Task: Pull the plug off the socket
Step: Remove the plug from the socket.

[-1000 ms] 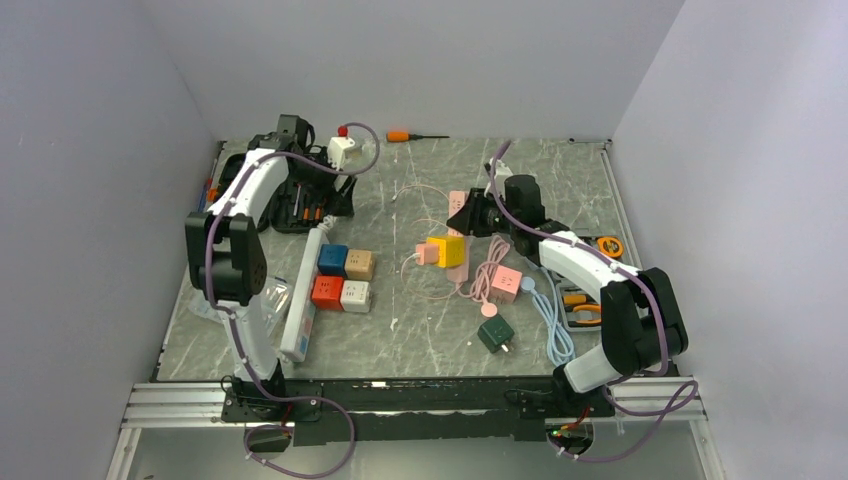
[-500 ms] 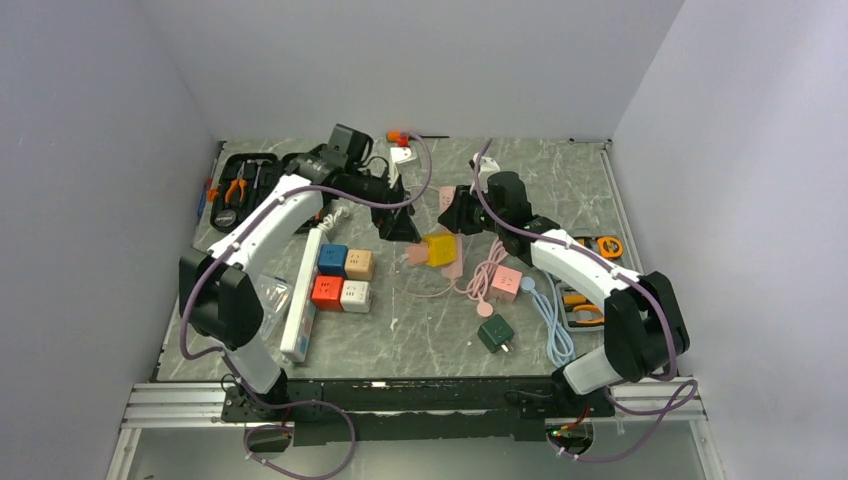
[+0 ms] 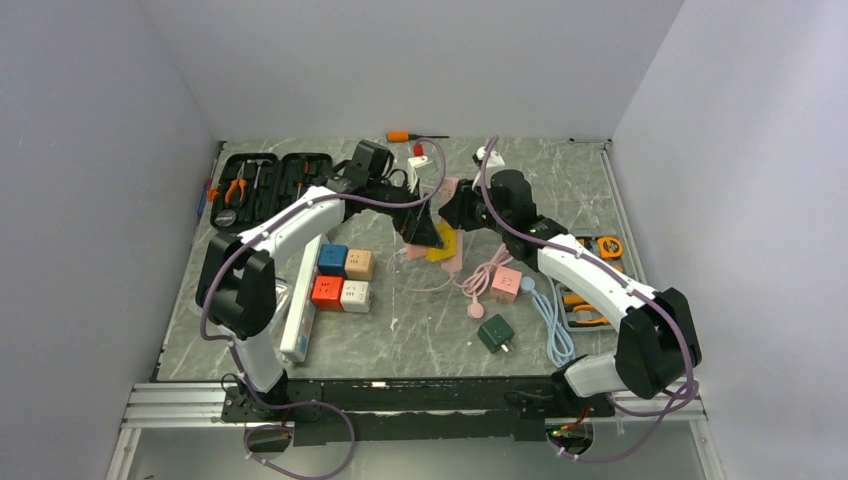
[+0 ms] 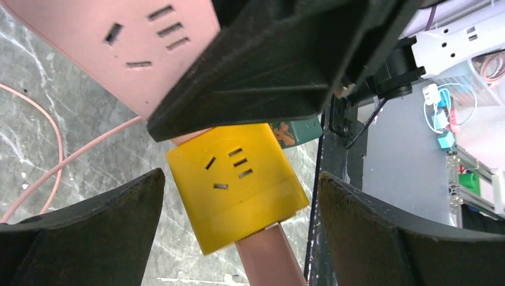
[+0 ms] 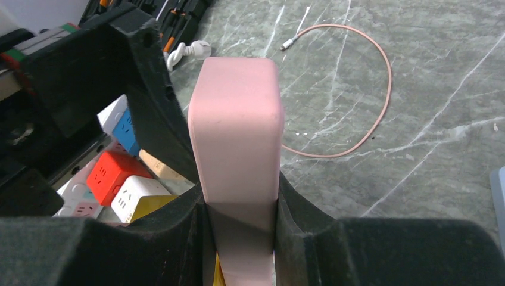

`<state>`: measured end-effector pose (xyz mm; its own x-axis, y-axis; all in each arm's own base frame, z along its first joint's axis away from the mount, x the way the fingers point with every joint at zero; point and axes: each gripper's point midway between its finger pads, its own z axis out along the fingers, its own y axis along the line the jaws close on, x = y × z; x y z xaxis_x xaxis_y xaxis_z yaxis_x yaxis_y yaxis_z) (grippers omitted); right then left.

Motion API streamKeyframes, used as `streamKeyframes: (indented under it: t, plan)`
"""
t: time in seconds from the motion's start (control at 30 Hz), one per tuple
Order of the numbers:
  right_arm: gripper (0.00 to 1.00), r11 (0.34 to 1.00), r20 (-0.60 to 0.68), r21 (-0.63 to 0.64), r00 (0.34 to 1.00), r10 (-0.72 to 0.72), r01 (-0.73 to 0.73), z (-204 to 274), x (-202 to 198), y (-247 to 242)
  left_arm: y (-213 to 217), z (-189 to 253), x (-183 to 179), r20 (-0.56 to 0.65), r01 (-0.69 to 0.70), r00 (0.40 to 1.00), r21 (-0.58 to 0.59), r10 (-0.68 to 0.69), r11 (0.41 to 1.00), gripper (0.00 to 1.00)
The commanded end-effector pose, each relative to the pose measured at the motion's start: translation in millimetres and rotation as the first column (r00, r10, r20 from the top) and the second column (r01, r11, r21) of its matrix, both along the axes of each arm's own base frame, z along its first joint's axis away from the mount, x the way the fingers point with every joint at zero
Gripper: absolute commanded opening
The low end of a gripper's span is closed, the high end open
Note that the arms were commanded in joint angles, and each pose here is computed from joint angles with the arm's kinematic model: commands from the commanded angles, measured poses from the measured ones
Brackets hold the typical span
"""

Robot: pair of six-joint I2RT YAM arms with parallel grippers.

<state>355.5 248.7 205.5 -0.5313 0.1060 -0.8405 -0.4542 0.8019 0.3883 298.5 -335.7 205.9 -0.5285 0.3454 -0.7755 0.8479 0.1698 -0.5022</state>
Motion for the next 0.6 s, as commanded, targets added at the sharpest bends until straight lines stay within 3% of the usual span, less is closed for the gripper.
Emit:
streamKeyframes:
  t: [0.0,0.5,0.57]
  plan:
    - [0.0,0.995,0.161,0.097,0.987,-0.011,-0.005,68,6,9,-14,11,-5,-0.039,0.019,0.999,-0.056,-0.021,0.998,0.99]
    - [0.0,0.994,0.172,0.061,0.98,-0.098,0.088,64,10,5,-21,-35,-16,-0.063,-0.022,0.998,0.067,0.027,0.998,0.99]
    - [0.0,0.993,0.175,0.066,0.979,-0.104,0.093,64,11,4,-21,-38,-15,-0.067,-0.034,0.997,0.073,0.039,0.997,0.96]
